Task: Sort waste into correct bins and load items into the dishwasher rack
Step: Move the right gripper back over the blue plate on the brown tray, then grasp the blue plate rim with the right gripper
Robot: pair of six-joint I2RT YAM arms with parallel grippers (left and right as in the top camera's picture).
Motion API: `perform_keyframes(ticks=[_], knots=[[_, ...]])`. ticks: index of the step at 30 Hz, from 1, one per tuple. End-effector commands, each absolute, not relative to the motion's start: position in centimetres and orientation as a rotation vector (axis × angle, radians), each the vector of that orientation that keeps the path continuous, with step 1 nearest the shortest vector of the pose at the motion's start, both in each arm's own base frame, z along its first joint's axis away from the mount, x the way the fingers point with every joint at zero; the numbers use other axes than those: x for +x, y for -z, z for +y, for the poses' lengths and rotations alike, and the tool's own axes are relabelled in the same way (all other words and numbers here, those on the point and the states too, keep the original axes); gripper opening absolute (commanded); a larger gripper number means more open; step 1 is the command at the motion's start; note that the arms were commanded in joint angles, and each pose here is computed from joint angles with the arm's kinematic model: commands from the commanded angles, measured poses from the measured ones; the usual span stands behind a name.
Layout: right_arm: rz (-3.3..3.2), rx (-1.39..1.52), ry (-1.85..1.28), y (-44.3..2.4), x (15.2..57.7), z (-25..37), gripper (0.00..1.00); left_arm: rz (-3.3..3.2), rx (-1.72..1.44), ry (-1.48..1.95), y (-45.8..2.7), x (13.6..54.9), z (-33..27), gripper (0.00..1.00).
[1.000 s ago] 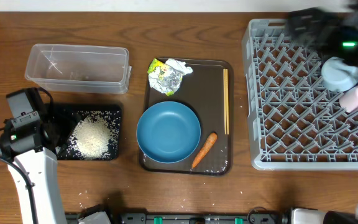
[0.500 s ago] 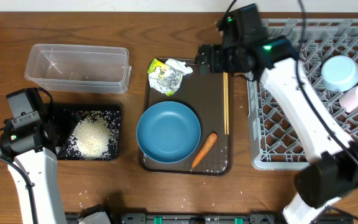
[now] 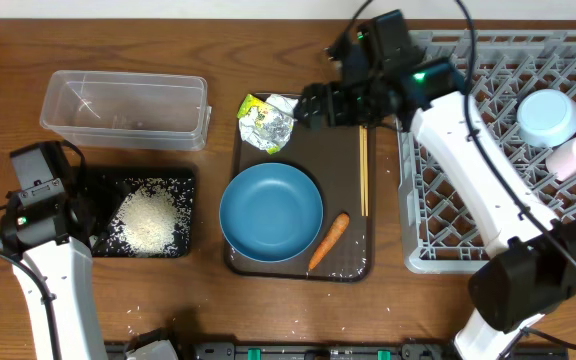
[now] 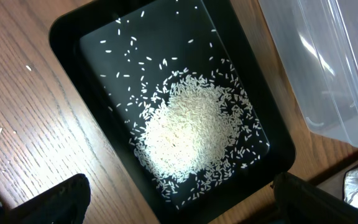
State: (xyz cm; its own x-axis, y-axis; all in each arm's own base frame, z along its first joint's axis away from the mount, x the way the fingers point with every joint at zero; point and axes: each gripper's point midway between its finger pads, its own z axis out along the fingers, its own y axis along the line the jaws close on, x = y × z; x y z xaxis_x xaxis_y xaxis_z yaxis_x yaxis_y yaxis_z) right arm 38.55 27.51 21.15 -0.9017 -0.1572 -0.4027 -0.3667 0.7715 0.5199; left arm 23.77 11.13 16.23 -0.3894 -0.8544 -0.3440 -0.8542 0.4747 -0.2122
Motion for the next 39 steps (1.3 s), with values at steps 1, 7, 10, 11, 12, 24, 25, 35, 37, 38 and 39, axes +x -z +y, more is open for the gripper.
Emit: perform_keyframes(ticks=[1, 7, 10, 11, 12, 24, 25, 35, 37, 38, 39], knots=[[2.570, -0.647, -0.912, -22.1, 34.7, 32.4, 0.96, 2.301, -1.428, -0.003, -16.8, 24.0, 11.5, 0.96], [2.554, -0.813, -0.547, -20.0, 30.6, 36.0, 0.99, 2.302, -1.428, -0.003, -16.8, 24.0, 11.5, 0.96], [2.543, -0.941, -0.514, -18.8, 27.2, 38.7, 0.99, 2.301, -1.428, -0.003, -16.8, 24.0, 11.5, 0.96], [2.544, -0.979, -0.514, -18.3, 26.3, 39.5, 0.99, 2.301, -1.428, -0.003, -16.8, 24.0, 11.5, 0.96], [2.546, -1.013, -0.511, -17.7, 25.4, 40.1, 0.99, 2.301, -1.428, -0.003, -16.8, 24.0, 11.5, 0.96], [2.796, -0.971, -0.316, -7.8, 22.4, 41.5, 0.68, 2.301, -1.428, -0.003, -16.8, 24.0, 11.5, 0.96], [2.807, -0.973, -0.304, -7.5, 22.3, 41.4, 0.67, 2.301, -1.428, -0.003, -16.8, 24.0, 11.5, 0.96], [2.921, -0.920, -0.208, -4.4, 21.5, 40.2, 0.50, 2.301, -1.428, -0.003, -16.8, 24.0, 11.5, 0.96], [2.927, -0.919, -0.203, -4.3, 21.4, 40.1, 0.49, 2.301, -1.428, -0.003, -16.8, 24.0, 11.5, 0.96], [2.935, -0.922, -0.209, -4.3, 21.2, 40.1, 0.49, 2.301, -1.428, -0.003, -16.8, 24.0, 11.5, 0.96], [2.943, -0.925, -0.217, -4.3, 21.0, 40.1, 0.49, 2.302, -1.428, -0.003, -16.8, 24.0, 11.5, 0.96]])
